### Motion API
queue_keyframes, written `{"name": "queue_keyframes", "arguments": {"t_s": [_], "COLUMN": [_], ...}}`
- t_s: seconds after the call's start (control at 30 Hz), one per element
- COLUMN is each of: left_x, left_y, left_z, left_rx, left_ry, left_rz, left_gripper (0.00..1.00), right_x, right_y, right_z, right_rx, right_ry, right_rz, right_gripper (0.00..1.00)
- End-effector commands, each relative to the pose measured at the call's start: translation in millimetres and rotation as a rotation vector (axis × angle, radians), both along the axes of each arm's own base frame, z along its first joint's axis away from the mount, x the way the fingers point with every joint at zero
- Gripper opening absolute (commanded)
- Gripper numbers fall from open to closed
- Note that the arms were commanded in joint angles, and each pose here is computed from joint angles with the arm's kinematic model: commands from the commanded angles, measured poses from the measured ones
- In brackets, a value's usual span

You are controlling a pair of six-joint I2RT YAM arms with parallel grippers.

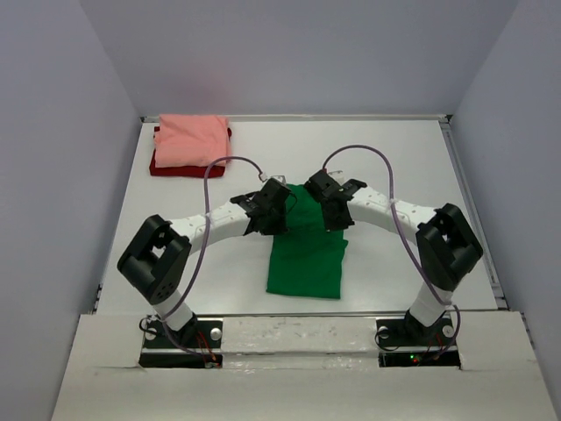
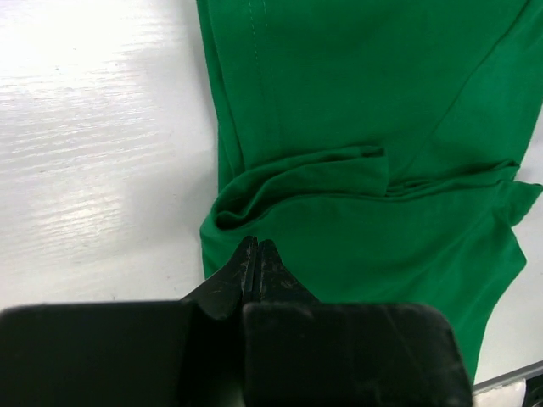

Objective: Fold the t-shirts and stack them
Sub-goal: Fold the folded rectangular tshirt in 1/3 of the way, then grab one side of the 2/3 rectangular tshirt with both arms

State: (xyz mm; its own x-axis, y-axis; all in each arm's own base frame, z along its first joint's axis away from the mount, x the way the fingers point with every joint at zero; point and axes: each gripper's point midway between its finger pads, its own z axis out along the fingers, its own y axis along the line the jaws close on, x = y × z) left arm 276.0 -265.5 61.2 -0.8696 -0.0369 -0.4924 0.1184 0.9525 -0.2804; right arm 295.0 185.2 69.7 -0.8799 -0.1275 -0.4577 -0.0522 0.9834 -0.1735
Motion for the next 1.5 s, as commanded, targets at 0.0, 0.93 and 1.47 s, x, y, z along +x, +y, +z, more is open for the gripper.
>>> {"name": "queue_keyframes", "arguments": {"t_s": [0.0, 0.93, 1.47], "left_x": [14, 29, 41], "left_y": [-21, 24, 32], "left_z": [12, -52, -43], "left_rx": [-0.044, -0.041, -0.039], "left_ry": [-0.041, 0.128, 0.094], "left_rz": [-0.048, 0.048, 0.080], "left_gripper": [0.00, 0.00, 0.00], "right_x": [10, 16, 40], "right_y": [11, 10, 18], "right_z": [2, -88, -79], "right_rx": [0.013, -0.008, -0.014], "right_ry": [-0.031, 0.152, 0.121], "right_rz": [0.017, 0.004, 0.021], "right_gripper": [0.00, 0.00, 0.00]}}
